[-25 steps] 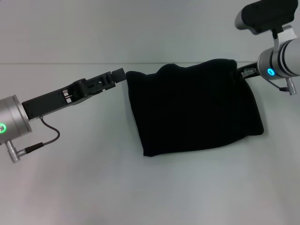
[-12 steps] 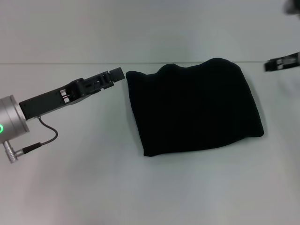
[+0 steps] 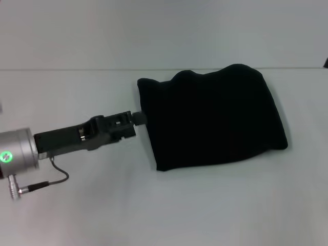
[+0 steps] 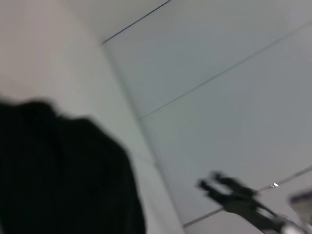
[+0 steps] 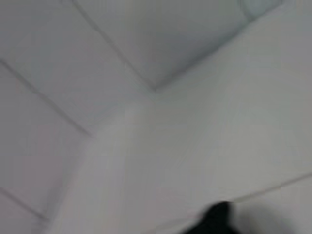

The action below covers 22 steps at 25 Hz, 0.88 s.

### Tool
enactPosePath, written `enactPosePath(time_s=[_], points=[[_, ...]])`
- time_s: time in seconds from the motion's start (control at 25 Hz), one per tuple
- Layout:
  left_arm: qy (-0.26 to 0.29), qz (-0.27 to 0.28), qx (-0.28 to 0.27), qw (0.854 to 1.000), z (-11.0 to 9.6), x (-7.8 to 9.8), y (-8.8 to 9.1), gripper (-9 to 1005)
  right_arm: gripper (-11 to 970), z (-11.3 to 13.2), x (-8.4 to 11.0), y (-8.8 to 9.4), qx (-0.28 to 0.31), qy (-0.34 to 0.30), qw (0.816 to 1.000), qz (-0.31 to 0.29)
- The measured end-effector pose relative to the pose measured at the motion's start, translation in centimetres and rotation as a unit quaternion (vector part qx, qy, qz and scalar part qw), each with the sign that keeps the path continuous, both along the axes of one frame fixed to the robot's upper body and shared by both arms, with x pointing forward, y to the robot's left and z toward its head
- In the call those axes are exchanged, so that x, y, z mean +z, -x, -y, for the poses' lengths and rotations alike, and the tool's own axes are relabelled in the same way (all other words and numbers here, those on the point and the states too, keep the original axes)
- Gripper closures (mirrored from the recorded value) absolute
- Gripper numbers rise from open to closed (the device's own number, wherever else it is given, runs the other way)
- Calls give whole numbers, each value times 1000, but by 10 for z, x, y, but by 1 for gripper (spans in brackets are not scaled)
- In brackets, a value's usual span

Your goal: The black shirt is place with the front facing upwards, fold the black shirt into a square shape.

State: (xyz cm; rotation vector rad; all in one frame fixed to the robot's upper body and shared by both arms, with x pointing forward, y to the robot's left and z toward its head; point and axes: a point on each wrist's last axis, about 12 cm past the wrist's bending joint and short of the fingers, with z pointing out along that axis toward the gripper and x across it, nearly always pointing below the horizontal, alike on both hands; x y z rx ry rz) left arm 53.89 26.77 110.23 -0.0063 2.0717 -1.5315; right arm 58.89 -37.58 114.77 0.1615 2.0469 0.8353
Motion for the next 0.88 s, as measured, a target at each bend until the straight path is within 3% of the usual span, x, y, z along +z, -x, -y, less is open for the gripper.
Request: enactPosePath(time_s=[0.2,0.32,0.6,0.88], points=[[5,-83,17,996,11,-24,2,263,183,18,-24,47,15,-124,991,51],[3,-124,22,992,20,-38,4,263,182,21,-29,58,14,-159,985,60],[-6,-181,25,983,38,-52,0,265,182,15,-25,53,28,-170,982,73],[-8,-220,77,972,46,-69,-6,267,182,10,-23,50,37,-176,980,79]])
